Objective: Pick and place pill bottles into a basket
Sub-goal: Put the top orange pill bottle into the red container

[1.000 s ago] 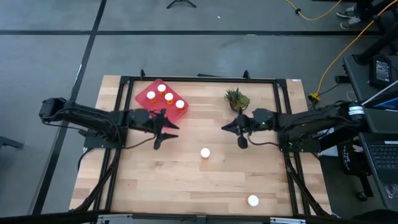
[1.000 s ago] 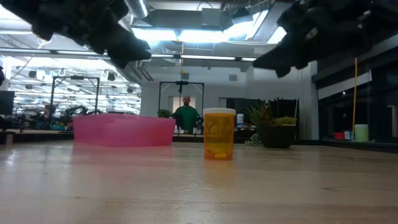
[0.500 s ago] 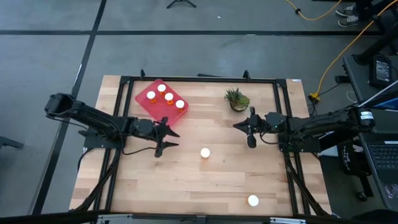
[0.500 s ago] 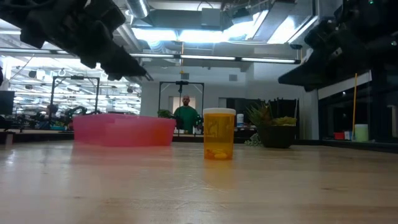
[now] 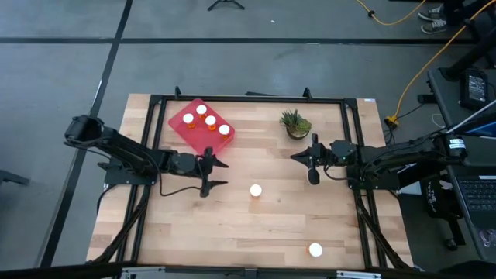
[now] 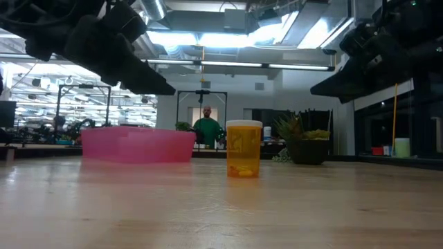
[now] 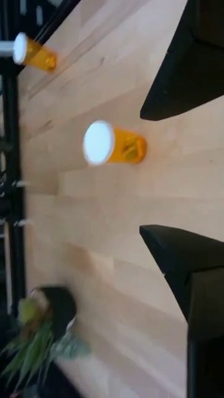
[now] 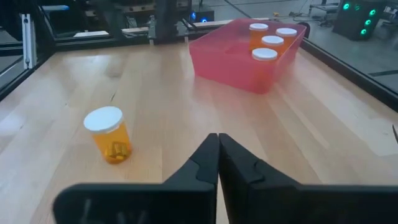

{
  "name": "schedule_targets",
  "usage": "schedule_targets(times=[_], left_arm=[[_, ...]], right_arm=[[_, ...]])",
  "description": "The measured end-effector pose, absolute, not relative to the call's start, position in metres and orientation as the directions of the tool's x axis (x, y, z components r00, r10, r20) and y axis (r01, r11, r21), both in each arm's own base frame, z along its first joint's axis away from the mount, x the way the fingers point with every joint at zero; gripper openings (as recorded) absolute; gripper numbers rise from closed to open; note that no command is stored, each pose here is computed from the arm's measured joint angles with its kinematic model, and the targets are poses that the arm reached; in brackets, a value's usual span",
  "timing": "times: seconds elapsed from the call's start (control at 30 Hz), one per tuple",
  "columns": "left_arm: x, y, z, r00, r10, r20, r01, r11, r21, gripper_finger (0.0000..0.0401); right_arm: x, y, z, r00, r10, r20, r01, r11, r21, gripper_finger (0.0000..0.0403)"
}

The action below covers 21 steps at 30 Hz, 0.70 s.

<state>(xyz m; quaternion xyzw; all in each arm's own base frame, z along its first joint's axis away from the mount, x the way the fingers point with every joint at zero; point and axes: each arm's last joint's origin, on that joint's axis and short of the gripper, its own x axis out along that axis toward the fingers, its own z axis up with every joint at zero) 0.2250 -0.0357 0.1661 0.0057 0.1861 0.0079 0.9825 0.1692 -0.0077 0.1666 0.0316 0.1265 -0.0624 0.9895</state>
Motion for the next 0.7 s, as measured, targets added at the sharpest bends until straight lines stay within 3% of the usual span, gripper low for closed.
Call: schedule_targets(times=[0.17, 0.4, 0.7], left_arm=[[0.225, -0.045, 0.159, 0.919, -0.010, -0.394, 0.009, 1.000, -0.004, 0.0294], [0.235, -0.049, 0.153, 0.921, 0.053, -0.386, -0.102, 0.989, -0.106, 0.0292], [0.271, -0.057, 0.131, 0.877, 0.089, -0.473, -0.115, 0.993, -0.026, 0.0291]], right_arm=[[0.169, -0.008, 0.167, 0.960, -0.115, -0.254, 0.131, 0.990, 0.046, 0.0018], [0.169, -0.008, 0.167, 0.960, -0.115, -0.255, 0.132, 0.990, 0.049, 0.0018], [0.169, -0.008, 0.167, 0.960, -0.115, -0.255, 0.133, 0.990, 0.054, 0.0019]])
